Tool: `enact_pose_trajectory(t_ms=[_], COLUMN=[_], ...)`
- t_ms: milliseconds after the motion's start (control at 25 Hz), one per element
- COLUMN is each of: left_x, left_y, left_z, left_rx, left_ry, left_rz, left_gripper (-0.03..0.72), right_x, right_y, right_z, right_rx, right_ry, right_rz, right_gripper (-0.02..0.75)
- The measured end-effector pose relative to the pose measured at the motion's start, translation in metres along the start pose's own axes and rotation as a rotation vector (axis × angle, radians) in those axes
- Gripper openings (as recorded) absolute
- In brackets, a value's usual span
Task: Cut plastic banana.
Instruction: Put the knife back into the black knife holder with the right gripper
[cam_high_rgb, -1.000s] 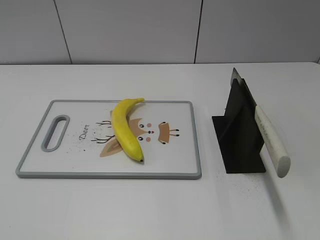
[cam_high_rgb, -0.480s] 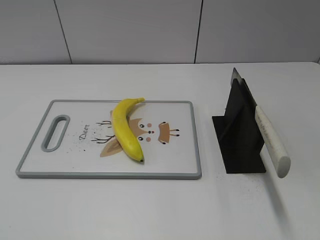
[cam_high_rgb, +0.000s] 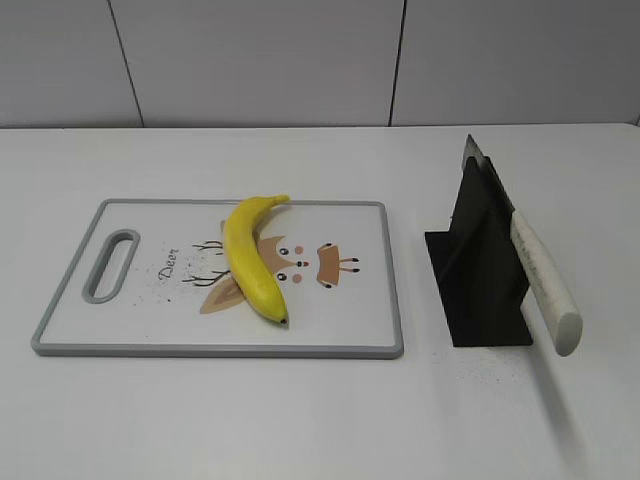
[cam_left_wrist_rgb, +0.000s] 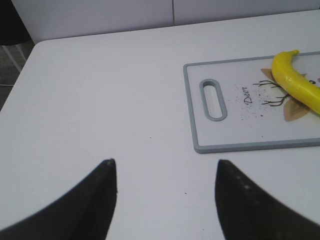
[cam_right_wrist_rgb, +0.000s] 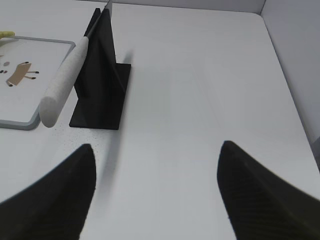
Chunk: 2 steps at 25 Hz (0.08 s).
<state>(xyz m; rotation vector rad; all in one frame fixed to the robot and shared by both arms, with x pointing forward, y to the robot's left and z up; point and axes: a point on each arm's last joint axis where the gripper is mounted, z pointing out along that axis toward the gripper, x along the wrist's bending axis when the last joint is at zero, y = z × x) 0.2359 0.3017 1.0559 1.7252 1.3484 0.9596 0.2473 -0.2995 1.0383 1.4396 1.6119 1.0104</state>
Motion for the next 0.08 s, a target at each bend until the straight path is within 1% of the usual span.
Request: enact_pose_trajectory(t_ms=[80], left_x=[0.0000], left_y=[0.0000], left_z=[0.0000], left_rx=[0.000], left_ry=[0.000], left_rz=[0.000], left_gripper=[0.591], right_x=[0.0000], right_y=[0.0000], right_z=[0.0000], right_rx=[0.000], right_ry=[0.000], right_rz=[0.000], right_gripper=[0.592])
